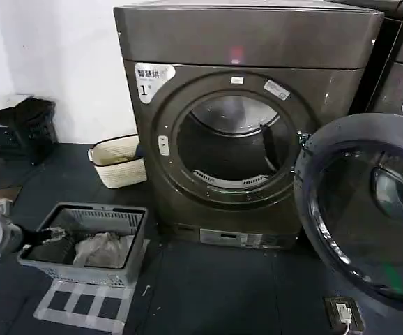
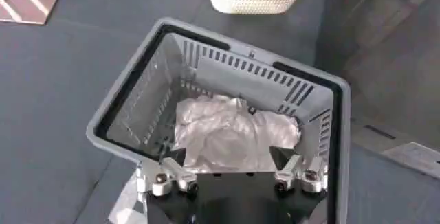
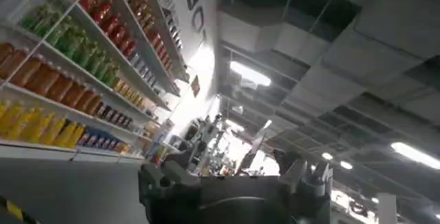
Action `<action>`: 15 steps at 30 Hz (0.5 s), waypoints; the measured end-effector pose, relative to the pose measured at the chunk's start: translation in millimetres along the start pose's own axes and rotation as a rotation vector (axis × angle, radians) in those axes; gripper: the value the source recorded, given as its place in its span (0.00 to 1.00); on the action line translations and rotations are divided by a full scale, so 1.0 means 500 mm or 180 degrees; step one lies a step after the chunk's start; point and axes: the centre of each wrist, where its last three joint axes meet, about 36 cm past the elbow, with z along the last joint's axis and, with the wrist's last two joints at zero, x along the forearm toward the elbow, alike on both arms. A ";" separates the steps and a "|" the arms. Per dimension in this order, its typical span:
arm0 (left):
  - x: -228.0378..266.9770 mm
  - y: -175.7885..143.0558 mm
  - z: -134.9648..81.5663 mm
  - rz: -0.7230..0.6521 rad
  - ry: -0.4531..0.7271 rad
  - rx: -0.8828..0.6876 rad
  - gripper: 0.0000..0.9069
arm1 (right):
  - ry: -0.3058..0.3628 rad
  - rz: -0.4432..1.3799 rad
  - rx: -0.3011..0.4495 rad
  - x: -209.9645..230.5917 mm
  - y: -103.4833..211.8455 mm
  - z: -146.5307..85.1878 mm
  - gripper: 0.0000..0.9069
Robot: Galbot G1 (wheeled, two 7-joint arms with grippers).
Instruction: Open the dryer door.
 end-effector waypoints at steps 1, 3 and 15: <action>-0.002 -0.002 -0.001 0.0008 0.0000 0.0002 1.00 | -0.0005 -0.0004 -0.0001 0.000 0.000 0.001 1.00; -0.005 -0.007 -0.004 0.0028 -0.0009 0.0003 1.00 | -0.0007 -0.0009 -0.0002 0.000 0.001 0.002 1.00; -0.037 -0.059 -0.034 0.0120 0.0075 0.0126 1.00 | -0.0016 -0.0007 0.0019 0.003 -0.005 0.006 1.00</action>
